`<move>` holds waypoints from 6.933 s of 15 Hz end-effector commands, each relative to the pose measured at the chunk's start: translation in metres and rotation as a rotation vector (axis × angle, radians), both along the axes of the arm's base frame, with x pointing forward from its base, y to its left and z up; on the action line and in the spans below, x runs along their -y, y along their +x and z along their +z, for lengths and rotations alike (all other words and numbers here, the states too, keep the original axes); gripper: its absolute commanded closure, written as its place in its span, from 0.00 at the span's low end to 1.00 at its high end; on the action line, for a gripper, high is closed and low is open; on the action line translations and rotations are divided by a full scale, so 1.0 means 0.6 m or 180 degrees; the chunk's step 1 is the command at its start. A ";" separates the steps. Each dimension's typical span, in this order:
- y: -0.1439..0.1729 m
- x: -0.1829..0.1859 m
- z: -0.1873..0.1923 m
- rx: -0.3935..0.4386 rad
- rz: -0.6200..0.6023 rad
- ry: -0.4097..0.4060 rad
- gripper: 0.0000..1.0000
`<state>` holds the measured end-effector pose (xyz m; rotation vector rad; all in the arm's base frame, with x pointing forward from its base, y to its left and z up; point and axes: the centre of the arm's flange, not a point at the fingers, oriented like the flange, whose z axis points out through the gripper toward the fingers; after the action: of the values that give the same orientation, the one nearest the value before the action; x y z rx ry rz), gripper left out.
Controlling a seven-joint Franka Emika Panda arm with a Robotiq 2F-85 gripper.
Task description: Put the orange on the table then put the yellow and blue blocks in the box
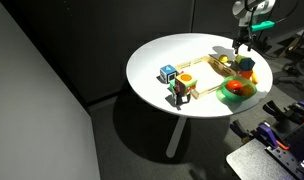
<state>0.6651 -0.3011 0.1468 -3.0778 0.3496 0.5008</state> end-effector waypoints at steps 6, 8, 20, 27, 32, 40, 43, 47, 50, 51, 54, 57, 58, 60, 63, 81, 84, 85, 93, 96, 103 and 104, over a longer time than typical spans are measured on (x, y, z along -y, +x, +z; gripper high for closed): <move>0.012 -0.049 0.078 0.0445 0.0113 0.0049 0.00; 0.008 -0.064 0.099 0.0435 0.0108 0.0068 0.00; -0.071 -0.115 0.155 0.0610 0.0027 0.0084 0.00; -0.122 -0.126 0.129 0.0899 0.0017 -0.0034 0.00; -0.154 -0.133 0.120 0.0977 -0.0062 -0.0152 0.00; -0.150 -0.120 0.101 0.0937 -0.0137 -0.0175 0.00; -0.150 -0.121 0.098 0.0927 -0.0134 -0.0173 0.00; -0.144 -0.121 0.092 0.0895 -0.0164 -0.0182 0.00; -0.143 -0.121 0.088 0.0875 -0.0189 -0.0186 0.00; -0.143 -0.121 0.086 0.0868 -0.0198 -0.0191 0.00; -0.142 -0.117 0.082 0.0863 -0.0239 -0.0226 0.00; -0.141 -0.112 0.078 0.0860 -0.0319 -0.0271 0.00; -0.140 -0.111 0.076 0.0852 -0.0346 -0.0288 0.00; -0.138 -0.109 0.072 0.0830 -0.0376 -0.0308 0.00; -0.132 -0.109 0.063 0.0799 -0.0398 -0.0332 0.00; -0.131 -0.139 0.054 0.0770 -0.0205 -0.0337 0.67; -0.136 -0.156 0.061 0.0810 -0.0151 -0.0358 0.67; -0.138 -0.164 0.064 0.0824 -0.0130 -0.0367 0.67; -0.154 -0.225 0.092 0.0883 0.0093 -0.0286 0.67; -0.158 -0.249 0.096 0.0901 0.0245 -0.0235 0.67; -0.163 -0.304 0.083 0.0944 0.0823 -0.0108 0.67; -0.163 -0.310 0.080 0.0926 0.0904 -0.0093 0.67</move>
<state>0.5776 -0.1245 0.1901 -3.1703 0.0473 0.0494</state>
